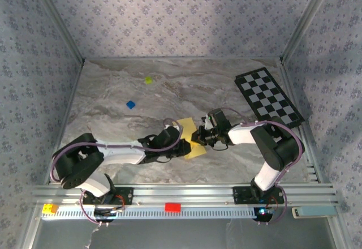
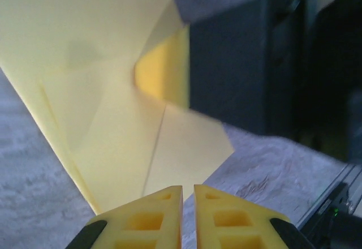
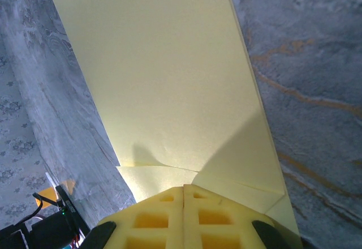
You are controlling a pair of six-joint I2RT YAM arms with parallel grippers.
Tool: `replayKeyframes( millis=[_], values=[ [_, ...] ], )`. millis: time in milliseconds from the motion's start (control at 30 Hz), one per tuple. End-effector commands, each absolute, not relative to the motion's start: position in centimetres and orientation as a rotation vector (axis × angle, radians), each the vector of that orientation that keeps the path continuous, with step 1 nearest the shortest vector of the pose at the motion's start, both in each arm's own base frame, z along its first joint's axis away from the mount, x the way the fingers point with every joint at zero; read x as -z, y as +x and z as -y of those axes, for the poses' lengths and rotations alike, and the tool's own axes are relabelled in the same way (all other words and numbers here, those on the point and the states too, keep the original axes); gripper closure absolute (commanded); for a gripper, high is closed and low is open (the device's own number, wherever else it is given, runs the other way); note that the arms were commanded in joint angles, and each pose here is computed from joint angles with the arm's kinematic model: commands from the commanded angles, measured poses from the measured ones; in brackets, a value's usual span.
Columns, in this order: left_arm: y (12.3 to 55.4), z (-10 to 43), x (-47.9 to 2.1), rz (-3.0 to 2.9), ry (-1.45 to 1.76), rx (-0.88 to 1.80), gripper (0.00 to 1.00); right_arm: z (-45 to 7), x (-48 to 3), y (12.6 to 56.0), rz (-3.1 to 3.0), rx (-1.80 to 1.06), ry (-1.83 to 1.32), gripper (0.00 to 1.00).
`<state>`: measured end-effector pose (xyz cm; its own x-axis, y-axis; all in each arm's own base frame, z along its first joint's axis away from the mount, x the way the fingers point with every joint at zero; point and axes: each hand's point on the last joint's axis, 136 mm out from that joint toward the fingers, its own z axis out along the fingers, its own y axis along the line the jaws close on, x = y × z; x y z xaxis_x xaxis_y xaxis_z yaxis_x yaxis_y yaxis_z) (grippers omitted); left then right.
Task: Fold a paper plane with a square sheet of paper (pick it up from the middle)
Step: Fold the triangle a second time at the center of the table.
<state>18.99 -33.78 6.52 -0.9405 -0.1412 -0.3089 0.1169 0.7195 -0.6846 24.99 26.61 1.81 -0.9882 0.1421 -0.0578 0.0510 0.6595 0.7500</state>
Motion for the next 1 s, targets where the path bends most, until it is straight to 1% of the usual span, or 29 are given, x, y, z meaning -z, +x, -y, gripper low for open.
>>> replayKeyframes(
  millis=[0, 67, 200, 433, 533, 633, 833, 967],
  values=[
    [21.2, 32.5, -7.5, -2.546, -0.059, 1.003, 0.86, -24.2, 1.2, 23.3, -2.878, -1.094, 0.282, 0.99],
    [22.1, 32.0, -7.7, -2.534, -0.089, 0.997, 0.84, -24.3, 1.1, 23.4, -2.874, -1.097, 0.279, 0.99],
    [23.1, 32.5, -8.2, -2.529, -0.062, 1.026, 0.84, -24.4, 1.0, 23.4, -2.873, -1.102, 0.279, 0.99],
    [23.8, 34.7, -7.4, -2.585, 0.011, 1.041, 0.92, -24.4, 1.0, 23.3, -2.873, -1.105, 0.278, 0.99],
    [23.8, 34.8, -5.8, -2.653, 0.001, 0.997, 0.97, -24.4, 0.9, 23.4, -2.869, -1.107, 0.279, 0.99],
    [23.5, 34.5, -4.0, -2.708, -0.022, 0.956, 1.0, -24.4, 0.8, 23.4, -2.867, -1.106, 0.28, 0.99],
    [22.1, 32.7, -0.7, -2.799, -0.093, 0.867, 1.0, -24.4, 0.4, 23.8, -2.853, -1.116, 0.279, 0.99],
    [21.4, 32.1, -0.2, -2.792, -0.106, 0.87, 1.0, -24.4, 0.2, 24.1, -2.845, -1.118, 0.281, 0.99]
  ],
)
